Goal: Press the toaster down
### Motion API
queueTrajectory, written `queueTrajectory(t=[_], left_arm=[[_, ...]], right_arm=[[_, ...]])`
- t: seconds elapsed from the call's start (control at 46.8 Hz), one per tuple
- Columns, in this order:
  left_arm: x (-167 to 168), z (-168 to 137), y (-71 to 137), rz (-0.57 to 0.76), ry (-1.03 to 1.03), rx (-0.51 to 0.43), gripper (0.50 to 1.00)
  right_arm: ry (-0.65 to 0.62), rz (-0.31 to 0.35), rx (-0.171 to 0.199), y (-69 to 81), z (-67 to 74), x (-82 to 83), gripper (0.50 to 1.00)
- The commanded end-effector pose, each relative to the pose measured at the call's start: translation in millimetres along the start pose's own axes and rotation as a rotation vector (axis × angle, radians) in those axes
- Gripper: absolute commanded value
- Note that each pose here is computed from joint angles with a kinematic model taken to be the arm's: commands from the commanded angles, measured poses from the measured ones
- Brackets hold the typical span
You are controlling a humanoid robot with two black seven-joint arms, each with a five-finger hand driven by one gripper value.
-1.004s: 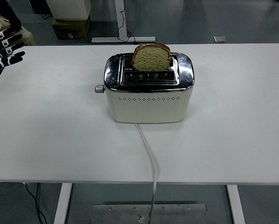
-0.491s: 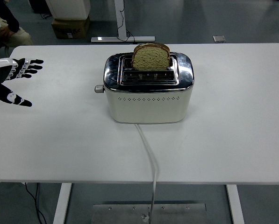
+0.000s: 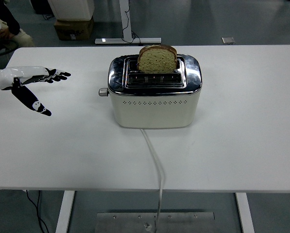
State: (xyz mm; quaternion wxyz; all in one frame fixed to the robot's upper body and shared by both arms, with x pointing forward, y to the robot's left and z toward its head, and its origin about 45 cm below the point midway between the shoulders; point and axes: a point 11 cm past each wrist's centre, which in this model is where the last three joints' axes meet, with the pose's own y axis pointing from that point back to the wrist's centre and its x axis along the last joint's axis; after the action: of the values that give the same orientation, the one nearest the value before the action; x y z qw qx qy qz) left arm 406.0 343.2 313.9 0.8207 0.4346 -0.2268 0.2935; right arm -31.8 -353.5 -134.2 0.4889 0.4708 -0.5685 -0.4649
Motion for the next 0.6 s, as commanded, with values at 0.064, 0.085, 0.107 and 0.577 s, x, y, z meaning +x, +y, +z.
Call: queueTrajectory(t=[0.064,0.085,0.107,0.577], left_arm=[[-2,11,-12,-0.029,-0.031,-0.008,1.000],[-3,13,-14,-0.033,-0.033,-0.012,1.000],[-4,16,-16,-0.036,-0.035,-0.019,1.000],[-6,32,-25,-0.055,-0.055,-0.052,1.000]], right_arm=[[0.000,0.000,-0.001,0.1,0.9,0.0,0.998],[0.000,0.000,-0.001,0.1,0.9,0.0,0.998],[0.000,0.000,-0.001,0.1,0.9,0.0,0.998],[0.000,0.001,-0.002,0.1,1.1,0.5,1.000]])
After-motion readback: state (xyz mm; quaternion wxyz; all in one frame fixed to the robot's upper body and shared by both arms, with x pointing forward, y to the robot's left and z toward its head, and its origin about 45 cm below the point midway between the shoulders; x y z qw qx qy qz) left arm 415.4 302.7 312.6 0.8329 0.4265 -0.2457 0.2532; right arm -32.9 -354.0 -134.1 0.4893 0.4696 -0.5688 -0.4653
